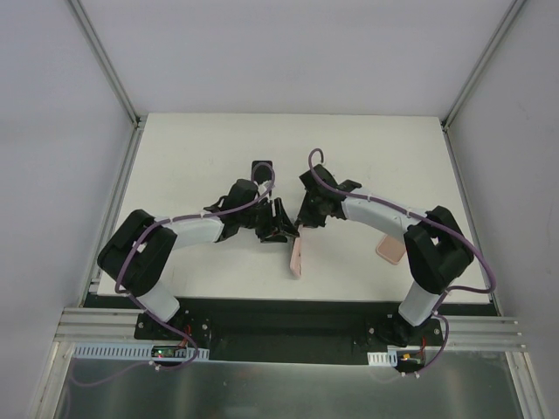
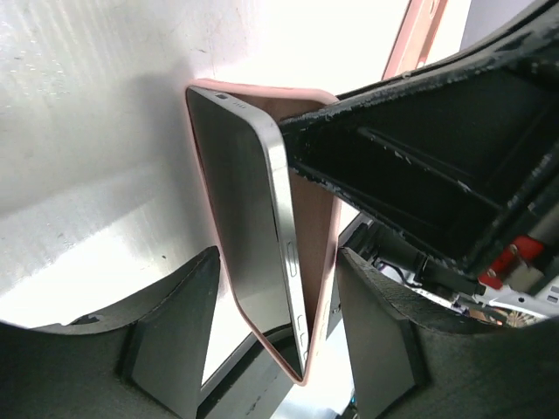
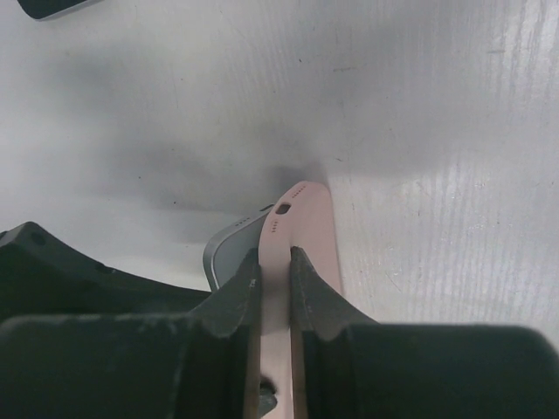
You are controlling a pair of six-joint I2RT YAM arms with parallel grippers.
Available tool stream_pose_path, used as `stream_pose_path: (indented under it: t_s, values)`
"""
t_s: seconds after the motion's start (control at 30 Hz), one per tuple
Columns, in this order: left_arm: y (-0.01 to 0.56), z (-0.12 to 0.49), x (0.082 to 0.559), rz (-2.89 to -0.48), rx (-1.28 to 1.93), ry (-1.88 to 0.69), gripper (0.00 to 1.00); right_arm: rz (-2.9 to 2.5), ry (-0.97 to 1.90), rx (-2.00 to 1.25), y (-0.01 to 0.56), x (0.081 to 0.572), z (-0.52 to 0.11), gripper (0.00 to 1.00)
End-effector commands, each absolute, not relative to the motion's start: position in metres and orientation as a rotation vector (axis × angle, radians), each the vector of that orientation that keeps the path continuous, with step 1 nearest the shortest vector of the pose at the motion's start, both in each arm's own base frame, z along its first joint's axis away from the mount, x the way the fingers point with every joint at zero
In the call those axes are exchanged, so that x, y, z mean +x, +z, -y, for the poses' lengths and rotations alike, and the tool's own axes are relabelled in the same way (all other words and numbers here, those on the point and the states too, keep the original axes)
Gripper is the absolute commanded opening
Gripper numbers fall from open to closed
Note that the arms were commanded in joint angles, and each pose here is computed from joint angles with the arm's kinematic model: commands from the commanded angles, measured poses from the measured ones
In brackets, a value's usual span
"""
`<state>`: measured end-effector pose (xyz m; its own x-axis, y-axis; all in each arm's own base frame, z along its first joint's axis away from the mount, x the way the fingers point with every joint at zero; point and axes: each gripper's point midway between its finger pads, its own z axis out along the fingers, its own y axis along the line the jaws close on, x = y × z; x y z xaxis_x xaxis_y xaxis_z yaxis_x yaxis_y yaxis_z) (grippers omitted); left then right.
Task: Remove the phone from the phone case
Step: Remove the phone case from the phone.
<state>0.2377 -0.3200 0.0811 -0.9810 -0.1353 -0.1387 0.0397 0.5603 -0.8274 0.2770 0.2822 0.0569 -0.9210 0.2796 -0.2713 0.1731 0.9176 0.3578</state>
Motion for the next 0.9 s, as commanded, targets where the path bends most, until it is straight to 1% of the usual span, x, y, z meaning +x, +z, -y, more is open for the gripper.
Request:
stream_pose_path:
  t_s: [0.0, 0.17, 0.37, 0.63, 0.87]
  values:
    - [0.102, 0.31, 0.252, -2.48, -0.127, -1.375, 0.54, -3.006, 0.286, 0.381, -0.017, 0.226, -0.26, 0.01]
    - [0.103, 0.304, 0.253, -2.45, -0.163, -1.365, 0.55, -3.005, 0.294, 0.375, -0.016, 0.226, -0.26, 0.01]
    - [0.094, 0.308, 0.255, -2.489, -0.169, -1.359, 0.54, -2.999, 0.301, 0.367, -0.014, 0.227, -0.261, 0.01]
    - [0.08, 0.301, 0.26, -2.58, -0.144, -1.145, 0.45, -2.992, 0.309, 0.369, -0.011, 0.229, -0.262, 0.02]
    - [0.084, 0.303, 0.259, -2.577, -0.098, -1.107, 0.45, -2.984, 0.327, 0.366, -0.005, 0.23, -0.264, 0.01]
